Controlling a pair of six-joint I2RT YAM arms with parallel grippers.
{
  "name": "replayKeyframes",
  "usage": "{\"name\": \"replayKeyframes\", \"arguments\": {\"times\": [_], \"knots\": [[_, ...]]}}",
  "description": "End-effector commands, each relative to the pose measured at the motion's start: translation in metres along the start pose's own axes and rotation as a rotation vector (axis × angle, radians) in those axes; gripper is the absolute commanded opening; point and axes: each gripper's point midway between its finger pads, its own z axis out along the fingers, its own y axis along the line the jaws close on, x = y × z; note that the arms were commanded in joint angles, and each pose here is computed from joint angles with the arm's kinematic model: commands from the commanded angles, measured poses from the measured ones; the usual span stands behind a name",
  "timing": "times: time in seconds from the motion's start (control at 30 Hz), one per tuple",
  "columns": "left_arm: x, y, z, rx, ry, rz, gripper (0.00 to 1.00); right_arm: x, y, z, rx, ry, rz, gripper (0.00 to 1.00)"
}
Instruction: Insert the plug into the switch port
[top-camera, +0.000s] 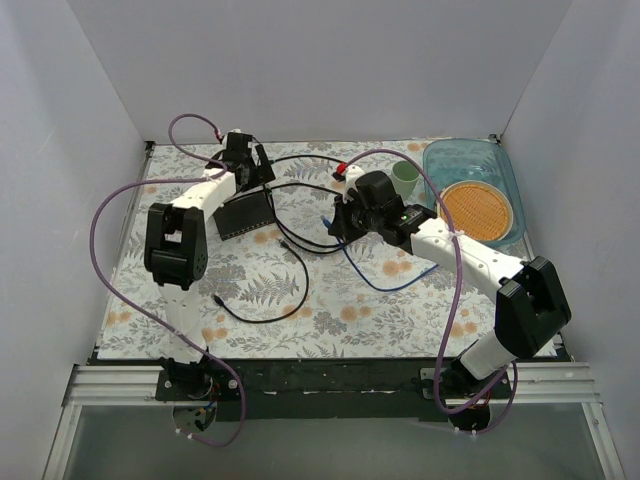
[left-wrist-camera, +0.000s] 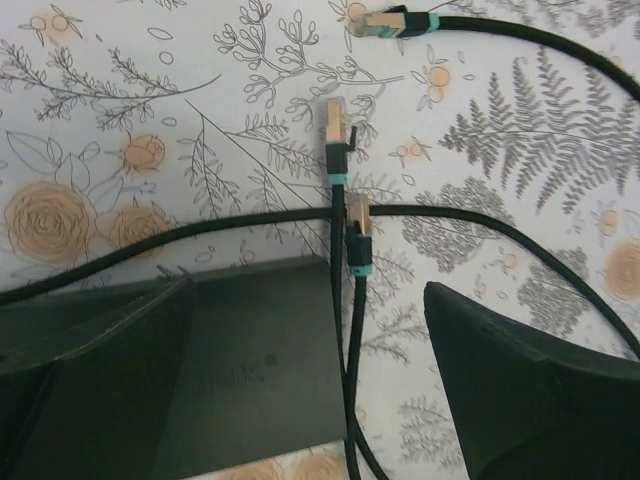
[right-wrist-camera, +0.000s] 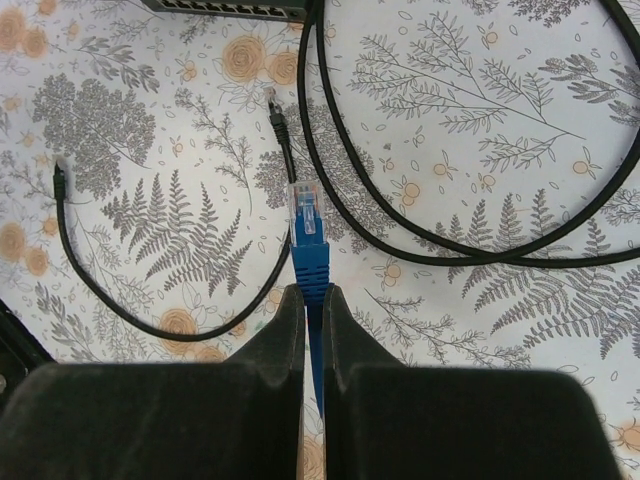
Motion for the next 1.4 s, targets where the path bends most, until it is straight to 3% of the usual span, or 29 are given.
{"name": "replayKeyframes", "arguments": {"times": [0.0, 0.2, 0.37, 0.63, 0.73, 1.23, 1.33, 1.37], "knots": [[-0.022, 0.007, 0.015, -0.071, -0.038, 0.117, 0.98, -0.003, 0.0, -0.005, 0.011, -0.016, -0.032, 0.01], [-0.015, 0.012, 0.027, -0.096, 0.012, 0.195, 0.93, 0.0, -0.001, -0.005, 0.011, -0.018, -0.025, 0.01], [0.008, 0.017, 0.017, -0.08, 0.07, 0.194, 0.8, 0.001, 0.0, -0.003, 0.005, -0.007, -0.025, 0.01], [0.041, 0.041, 0.011, -0.124, 0.127, 0.206, 0.77, -0.002, 0.005, -0.002, -0.018, -0.005, -0.024, 0.01], [0.053, 0.045, 0.008, -0.129, 0.172, 0.207, 0.7, -0.001, 0.007, -0.003, -0.027, -0.002, -0.023, 0.01], [0.098, 0.042, -0.056, -0.014, 0.28, 0.035, 0.7, 0.009, 0.049, -0.001, -0.118, 0.025, -0.134, 0.01], [0.094, 0.045, -0.065, -0.024, 0.258, 0.016, 0.72, 0.014, 0.059, 0.001, -0.133, 0.033, -0.154, 0.01], [0.093, 0.048, -0.067, -0.042, 0.245, 0.015, 0.77, 0.015, 0.062, 0.003, -0.137, 0.037, -0.158, 0.01]]}}
